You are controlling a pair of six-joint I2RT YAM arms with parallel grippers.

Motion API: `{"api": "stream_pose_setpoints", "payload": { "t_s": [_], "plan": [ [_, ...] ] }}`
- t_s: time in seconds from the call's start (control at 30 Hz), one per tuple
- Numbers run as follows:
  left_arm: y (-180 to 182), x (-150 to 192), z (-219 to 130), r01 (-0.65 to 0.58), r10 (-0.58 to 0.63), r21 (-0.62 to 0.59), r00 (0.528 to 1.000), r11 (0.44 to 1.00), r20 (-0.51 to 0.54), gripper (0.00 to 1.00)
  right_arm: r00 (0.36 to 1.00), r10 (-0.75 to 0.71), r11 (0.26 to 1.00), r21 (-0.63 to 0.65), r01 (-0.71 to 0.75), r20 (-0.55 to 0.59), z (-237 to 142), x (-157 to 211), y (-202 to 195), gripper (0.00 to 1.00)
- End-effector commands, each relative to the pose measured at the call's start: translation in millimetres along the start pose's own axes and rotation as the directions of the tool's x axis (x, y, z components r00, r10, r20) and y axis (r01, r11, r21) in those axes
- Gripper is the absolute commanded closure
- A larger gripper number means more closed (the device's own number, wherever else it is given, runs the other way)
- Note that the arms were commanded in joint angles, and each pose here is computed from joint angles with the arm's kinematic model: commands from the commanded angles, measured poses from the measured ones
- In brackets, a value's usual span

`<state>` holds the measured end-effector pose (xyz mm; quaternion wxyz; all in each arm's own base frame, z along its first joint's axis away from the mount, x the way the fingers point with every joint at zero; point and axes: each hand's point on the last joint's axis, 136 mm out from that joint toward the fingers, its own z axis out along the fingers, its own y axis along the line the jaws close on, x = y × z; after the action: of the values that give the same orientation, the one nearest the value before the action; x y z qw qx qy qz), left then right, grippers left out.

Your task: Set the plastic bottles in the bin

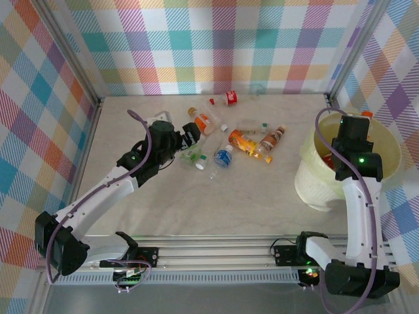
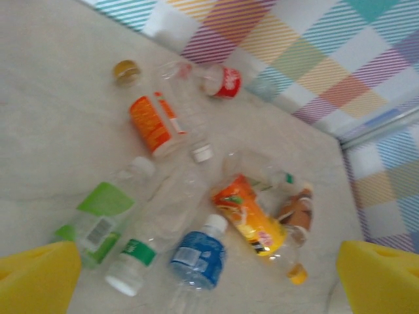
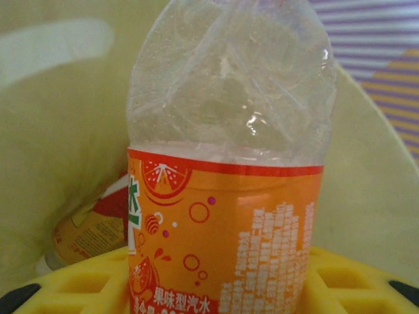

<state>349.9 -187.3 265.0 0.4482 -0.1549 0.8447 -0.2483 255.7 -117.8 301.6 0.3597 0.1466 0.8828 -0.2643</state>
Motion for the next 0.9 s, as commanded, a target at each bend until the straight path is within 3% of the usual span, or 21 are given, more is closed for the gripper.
{"api": "stream_pose_setpoints", "payload": {
  "t_s": [0.0, 0.13, 0.33, 0.67, 0.87],
  "plan": [
    [43, 17, 9, 0.012, -0.018, -0.152, 0.999, 0.988, -0.039, 0.0, 0.996, 0.027, 0.999, -0.024, -0.029, -0.084, 9, 15, 4, 0.6],
    [72, 26, 21, 0.044, -0.059, -0.235, 0.997, 0.971, -0.058, 0.0, 0.989, 0.035, 0.999, -0.007, -0.036, -0.14, 20, 21, 4, 0.57],
    [87, 37, 37, 0.089, -0.12, -0.258, 0.987, 0.962, -0.11, 0.0, 0.975, 0.086, 0.996, 0.034, -0.081, -0.204, 26, 27, -5, 0.29],
    [82, 49, 47, 0.074, -0.112, -0.203, 0.977, 0.976, -0.182, 0.0, 0.981, 0.116, 0.993, -0.011, -0.119, -0.153, 15, 13, -4, 0.09],
    [82, 57, 52, 0.05, -0.094, -0.195, 0.971, 0.98, -0.222, 0.0, 0.985, 0.148, 0.98, -0.121, -0.159, -0.094, -1, 1, 7, 0.0]
  ]
}}
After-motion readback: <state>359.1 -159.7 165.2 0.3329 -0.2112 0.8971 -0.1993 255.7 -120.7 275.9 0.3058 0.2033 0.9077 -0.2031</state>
